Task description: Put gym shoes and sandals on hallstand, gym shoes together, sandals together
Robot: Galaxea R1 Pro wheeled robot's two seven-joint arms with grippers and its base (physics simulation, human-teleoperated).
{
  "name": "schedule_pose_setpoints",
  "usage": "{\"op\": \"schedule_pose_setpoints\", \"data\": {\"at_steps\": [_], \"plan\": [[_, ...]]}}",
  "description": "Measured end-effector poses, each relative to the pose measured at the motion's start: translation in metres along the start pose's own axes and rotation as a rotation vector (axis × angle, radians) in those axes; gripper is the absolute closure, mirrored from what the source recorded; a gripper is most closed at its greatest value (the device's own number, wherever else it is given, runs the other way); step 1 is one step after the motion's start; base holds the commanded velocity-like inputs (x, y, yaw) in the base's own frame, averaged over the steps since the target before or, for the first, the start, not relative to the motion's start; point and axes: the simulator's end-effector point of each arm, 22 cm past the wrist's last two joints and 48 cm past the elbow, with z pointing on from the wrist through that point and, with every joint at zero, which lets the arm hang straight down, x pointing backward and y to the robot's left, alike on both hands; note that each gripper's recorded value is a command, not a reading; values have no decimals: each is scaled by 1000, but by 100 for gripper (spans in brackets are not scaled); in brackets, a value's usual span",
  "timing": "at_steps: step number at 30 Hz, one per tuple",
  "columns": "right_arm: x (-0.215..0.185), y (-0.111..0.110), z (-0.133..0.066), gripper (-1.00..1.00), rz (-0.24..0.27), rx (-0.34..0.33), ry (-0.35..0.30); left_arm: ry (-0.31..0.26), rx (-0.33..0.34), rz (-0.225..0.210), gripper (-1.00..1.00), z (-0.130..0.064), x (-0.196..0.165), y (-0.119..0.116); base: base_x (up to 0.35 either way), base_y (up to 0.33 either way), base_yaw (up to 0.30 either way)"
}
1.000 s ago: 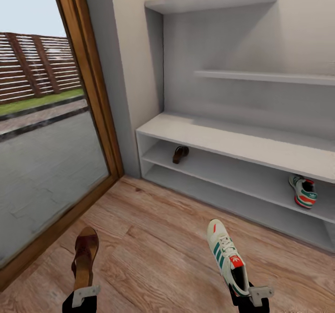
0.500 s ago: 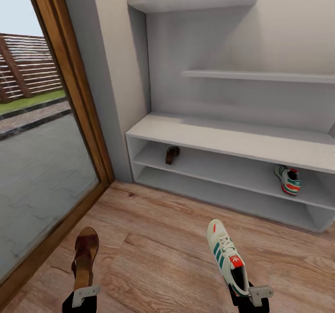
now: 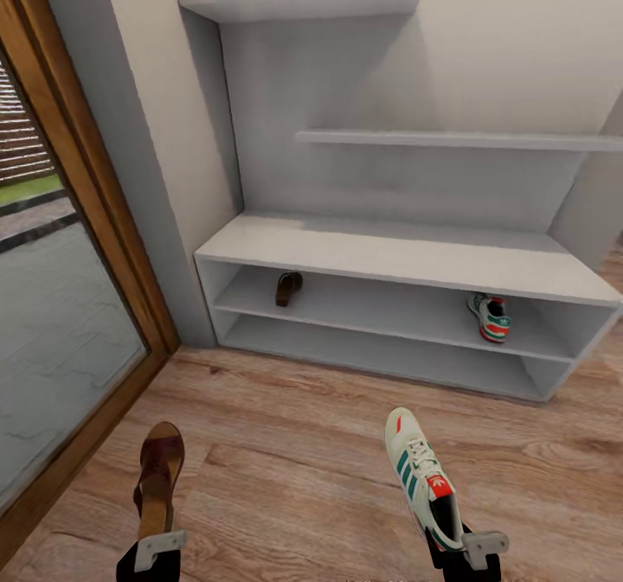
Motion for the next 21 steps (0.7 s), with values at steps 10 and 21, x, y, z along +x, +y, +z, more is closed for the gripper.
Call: {"op": "schedule_pose_setpoints", "data": {"at_steps": [10,21], "plan": [[1,0,0,100,0,-1,1,0,0,0,100,0,0,0,0,0,-265],[0,0,0,100,0,0,1,0,0,0,100,0,0,0,0,0,-257]]}}
